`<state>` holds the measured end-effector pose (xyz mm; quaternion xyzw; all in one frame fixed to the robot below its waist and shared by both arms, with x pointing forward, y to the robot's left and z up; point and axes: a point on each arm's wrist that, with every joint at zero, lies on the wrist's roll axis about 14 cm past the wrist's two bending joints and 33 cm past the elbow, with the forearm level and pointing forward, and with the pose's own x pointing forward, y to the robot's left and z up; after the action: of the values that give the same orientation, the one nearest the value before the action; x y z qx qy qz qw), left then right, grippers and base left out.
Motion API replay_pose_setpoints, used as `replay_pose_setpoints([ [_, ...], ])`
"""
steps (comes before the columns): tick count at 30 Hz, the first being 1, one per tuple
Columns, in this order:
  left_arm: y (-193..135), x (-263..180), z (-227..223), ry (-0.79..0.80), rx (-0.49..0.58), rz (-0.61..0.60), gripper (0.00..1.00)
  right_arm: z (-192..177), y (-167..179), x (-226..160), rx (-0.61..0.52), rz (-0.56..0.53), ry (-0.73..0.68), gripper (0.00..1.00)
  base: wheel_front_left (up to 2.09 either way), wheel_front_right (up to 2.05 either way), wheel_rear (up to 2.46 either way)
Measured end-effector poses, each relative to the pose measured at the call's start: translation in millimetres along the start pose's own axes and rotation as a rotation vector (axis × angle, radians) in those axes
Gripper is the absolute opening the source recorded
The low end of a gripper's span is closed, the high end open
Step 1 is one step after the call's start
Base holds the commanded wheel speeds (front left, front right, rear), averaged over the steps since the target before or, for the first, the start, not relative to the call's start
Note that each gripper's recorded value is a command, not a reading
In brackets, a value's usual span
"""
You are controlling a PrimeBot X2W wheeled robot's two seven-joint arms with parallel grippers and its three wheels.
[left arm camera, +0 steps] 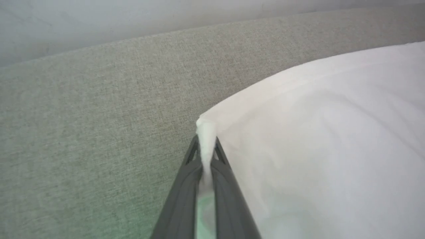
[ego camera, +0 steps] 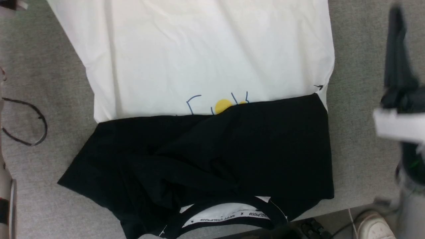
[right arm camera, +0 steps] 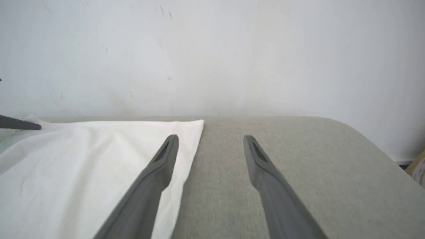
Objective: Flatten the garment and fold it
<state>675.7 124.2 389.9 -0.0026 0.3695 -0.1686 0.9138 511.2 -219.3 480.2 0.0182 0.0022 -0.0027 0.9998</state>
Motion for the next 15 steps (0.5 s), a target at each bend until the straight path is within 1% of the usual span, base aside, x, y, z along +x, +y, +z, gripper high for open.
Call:
replay_pose_setpoints([
  [2, -2, -3, 4, -0.024, -0.002, -0.013, 0.0, 22, 11, 23, -0.013, 0.053, -0.01, 1.0, 0.0, 0.0, 0.0],
  [3, -2, -3, 4, -0.03, -0.003, -0.015, 0.0, 30, 13, 35, 0.0, 0.066, -0.007, 1.0, 0.0, 0.0, 0.0],
  [5, -2, -2, 3, -0.032, -0.001, -0.022, 0.0, 36, 17, 56, -0.004, 0.096, 0.037, 1.0, 0.0, 0.0, 0.0],
  [6, -2, -2, 3, -0.032, -0.001, -0.022, 0.0, 36, 17, 56, -0.004, 0.096, 0.037, 1.0, 0.0, 0.0, 0.0],
  [7, -2, -1, 2, -0.034, -0.002, -0.024, 0.0, 39, 15, 67, 0.004, 0.096, 0.054, 1.0, 0.0, 0.0, 0.0],
  [9, -2, 1, 1, -0.036, -0.003, -0.027, 0.0, 35, 10, 86, -0.025, 0.099, 0.123, 1.0, 0.0, 0.0, 0.0],
  [13, -3, 6, -1, -0.046, -0.004, -0.04, 0.0, 13, 8, 116, -0.006, 0.086, 0.282, 1.0, 0.0, 0.0, 0.0],
  [15, -3, 7, -2, -0.05, -0.005, -0.043, 0.0, 0, 7, 128, 0.023, 0.07, 0.366, 1.0, 0.0, 0.0, 0.0],
])
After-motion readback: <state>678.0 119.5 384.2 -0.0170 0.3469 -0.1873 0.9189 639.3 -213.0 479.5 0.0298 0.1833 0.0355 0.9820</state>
